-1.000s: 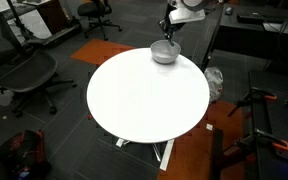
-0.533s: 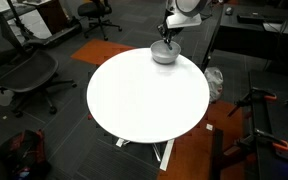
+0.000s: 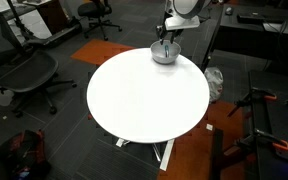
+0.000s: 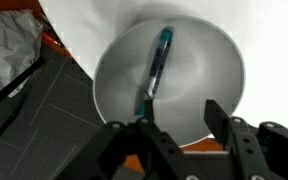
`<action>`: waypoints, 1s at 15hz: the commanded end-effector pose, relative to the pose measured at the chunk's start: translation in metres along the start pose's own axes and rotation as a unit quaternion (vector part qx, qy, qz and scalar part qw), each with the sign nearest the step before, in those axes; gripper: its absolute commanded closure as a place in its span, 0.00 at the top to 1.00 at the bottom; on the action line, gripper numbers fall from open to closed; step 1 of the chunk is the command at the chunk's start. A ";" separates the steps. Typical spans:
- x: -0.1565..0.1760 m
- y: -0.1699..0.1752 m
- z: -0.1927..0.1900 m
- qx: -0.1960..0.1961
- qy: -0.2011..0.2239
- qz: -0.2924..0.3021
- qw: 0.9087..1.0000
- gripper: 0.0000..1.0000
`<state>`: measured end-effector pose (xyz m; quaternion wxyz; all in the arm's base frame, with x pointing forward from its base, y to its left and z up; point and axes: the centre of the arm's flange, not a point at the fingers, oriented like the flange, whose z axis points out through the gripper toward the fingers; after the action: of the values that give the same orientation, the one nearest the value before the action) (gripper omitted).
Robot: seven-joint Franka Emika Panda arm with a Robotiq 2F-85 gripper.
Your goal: Pick the pen on the table and put it in the bowl
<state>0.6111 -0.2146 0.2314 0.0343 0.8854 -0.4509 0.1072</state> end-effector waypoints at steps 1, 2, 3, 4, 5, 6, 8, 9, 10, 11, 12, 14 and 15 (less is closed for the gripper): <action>0.006 -0.002 -0.003 0.007 0.000 -0.003 1.000 0.88; 0.006 -0.002 -0.004 0.007 0.001 -0.003 1.000 0.95; 0.006 -0.002 -0.004 0.008 0.001 -0.003 1.000 1.00; 0.005 -0.002 -0.004 0.009 0.001 -0.002 1.000 1.00; 0.005 -0.002 -0.005 0.010 0.001 -0.002 1.000 1.00; 0.005 -0.002 -0.005 0.010 0.001 -0.002 1.000 1.00; 0.005 -0.002 -0.005 0.009 0.001 -0.002 1.000 1.00; 0.004 -0.002 -0.005 0.008 0.000 -0.005 1.000 1.00; 0.001 -0.001 -0.001 0.002 0.001 0.001 1.000 1.00; 0.001 -0.001 -0.001 0.002 0.001 0.001 1.000 1.00; 0.001 -0.001 -0.001 0.002 0.001 0.001 1.000 1.00; 0.001 -0.001 -0.001 0.002 0.001 0.001 1.000 1.00; 0.001 -0.001 -0.001 0.002 0.001 0.001 1.000 1.00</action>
<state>0.6124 -0.2149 0.2330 0.0332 0.8848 -0.4518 0.1091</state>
